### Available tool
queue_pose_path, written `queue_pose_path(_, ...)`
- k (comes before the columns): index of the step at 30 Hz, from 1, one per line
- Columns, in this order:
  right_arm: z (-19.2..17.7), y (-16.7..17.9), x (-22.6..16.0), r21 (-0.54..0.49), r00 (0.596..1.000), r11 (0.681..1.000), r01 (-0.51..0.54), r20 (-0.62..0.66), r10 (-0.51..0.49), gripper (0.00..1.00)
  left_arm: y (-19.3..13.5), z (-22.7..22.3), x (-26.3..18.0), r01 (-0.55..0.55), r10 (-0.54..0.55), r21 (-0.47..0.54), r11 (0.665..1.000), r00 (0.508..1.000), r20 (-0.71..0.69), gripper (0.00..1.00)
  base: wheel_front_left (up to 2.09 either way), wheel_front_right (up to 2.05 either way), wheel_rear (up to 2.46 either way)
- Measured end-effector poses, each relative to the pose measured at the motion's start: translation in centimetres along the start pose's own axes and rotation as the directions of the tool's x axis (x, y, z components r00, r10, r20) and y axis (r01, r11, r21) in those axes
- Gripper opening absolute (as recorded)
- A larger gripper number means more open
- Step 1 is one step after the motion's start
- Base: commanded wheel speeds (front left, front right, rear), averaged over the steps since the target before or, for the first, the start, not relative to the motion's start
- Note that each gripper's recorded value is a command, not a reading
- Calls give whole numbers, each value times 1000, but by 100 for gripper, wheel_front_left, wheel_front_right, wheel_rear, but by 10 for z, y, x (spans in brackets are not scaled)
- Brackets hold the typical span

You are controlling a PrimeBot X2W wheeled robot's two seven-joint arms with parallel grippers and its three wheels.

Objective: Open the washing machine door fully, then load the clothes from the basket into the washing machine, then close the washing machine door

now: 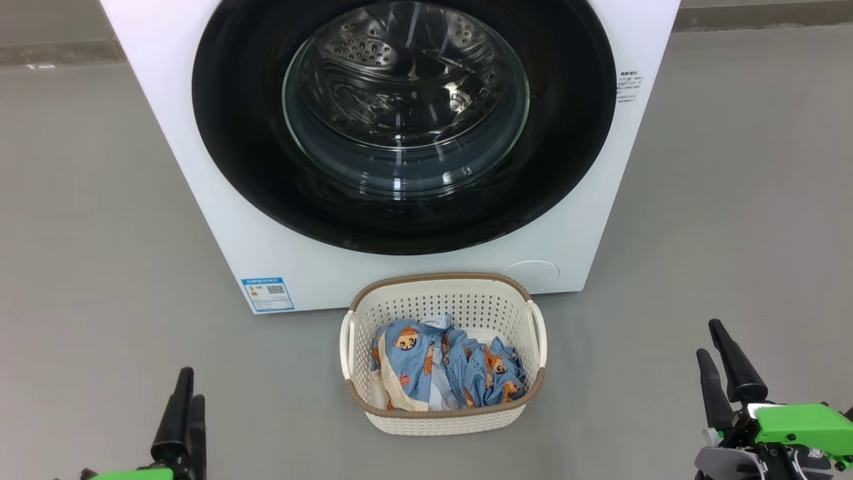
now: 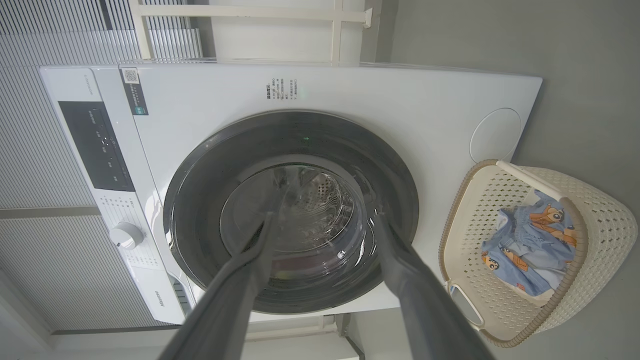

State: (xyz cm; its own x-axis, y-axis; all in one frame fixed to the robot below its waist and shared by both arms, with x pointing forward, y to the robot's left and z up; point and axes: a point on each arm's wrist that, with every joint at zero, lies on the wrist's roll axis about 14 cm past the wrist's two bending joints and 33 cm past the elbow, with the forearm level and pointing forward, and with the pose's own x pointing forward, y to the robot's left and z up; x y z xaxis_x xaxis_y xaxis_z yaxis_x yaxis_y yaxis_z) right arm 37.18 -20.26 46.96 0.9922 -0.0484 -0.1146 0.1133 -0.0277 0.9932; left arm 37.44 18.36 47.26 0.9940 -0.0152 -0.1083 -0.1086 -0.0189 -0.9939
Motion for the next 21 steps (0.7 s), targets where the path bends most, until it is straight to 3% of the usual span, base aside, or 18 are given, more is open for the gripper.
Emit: queue_pose_path(21, -11, 27, 6, -84, 997, 993, -82, -14, 81, 100, -15, 0, 4, 39, -41, 111, 993, 999, 18, 100, 0, 0, 0)
